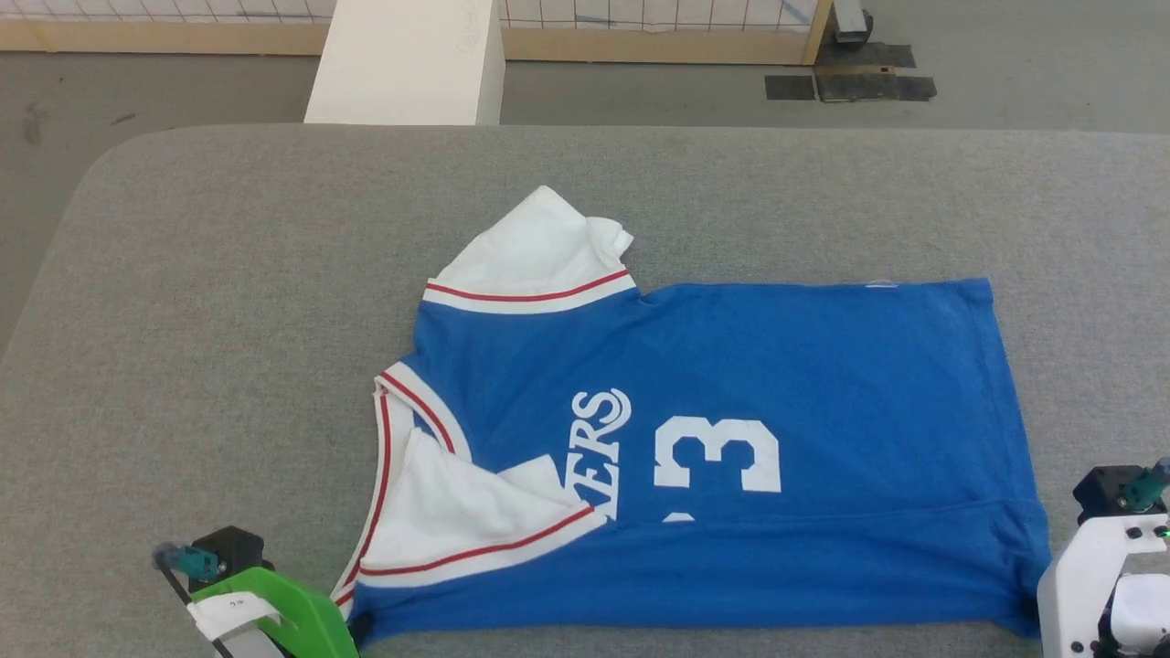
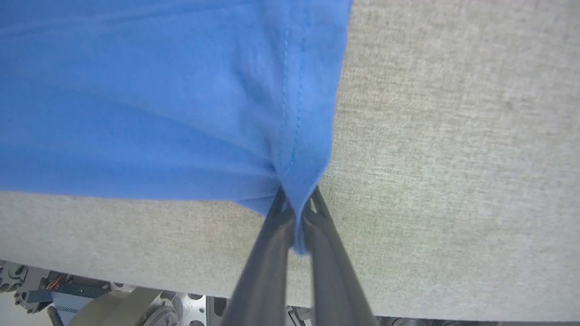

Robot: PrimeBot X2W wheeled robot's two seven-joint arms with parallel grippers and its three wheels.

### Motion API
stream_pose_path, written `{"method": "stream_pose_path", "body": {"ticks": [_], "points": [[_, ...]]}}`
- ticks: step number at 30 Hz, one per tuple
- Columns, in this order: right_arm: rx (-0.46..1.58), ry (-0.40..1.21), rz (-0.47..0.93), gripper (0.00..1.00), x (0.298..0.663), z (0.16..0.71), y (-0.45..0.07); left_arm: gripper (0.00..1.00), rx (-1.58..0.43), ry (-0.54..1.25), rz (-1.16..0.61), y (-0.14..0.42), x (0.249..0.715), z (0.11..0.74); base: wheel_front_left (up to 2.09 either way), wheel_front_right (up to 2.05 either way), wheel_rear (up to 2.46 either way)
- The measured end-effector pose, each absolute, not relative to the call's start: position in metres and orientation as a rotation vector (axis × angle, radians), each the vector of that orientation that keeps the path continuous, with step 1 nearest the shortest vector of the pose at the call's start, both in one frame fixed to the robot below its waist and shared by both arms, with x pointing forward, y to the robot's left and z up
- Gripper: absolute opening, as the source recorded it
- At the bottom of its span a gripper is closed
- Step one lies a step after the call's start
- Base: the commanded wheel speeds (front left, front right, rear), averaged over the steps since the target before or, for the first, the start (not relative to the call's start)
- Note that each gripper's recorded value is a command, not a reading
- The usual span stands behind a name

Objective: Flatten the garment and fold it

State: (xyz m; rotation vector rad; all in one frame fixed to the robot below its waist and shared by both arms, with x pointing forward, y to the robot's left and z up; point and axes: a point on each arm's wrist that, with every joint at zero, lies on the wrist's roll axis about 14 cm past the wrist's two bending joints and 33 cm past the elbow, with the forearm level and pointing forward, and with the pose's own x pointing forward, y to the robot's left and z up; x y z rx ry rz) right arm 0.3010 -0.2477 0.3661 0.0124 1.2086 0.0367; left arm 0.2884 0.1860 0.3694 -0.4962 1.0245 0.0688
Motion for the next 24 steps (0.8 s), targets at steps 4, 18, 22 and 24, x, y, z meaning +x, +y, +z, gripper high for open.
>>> {"method": "stream_pose_path", "body": {"ticks": [4, 18, 22, 24], "points": [[0.022, 1.187, 0.032, 1.00, 0.305, 0.366, -0.248, 1.00, -0.495, 1.010, 0.055, 0.186, 0.296, 0.373, 0.00, 0.00, 0.00], [0.056, 0.707, 0.008, 1.00, 0.375, 0.471, -0.259, 1.00, -0.364, 0.568, 0.040, 0.220, 0.369, 0.481, 0.00, 0.00, 0.00], [0.056, 0.414, -0.004, 1.00, 0.406, 0.518, -0.261, 1.00, -0.275, 0.232, 0.029, 0.222, 0.400, 0.530, 0.00, 0.00, 0.00], [0.053, 0.348, -0.009, 1.00, 0.412, 0.524, -0.262, 1.00, -0.231, 0.122, 0.009, 0.219, 0.406, 0.540, 0.00, 0.00, 0.00]]}}
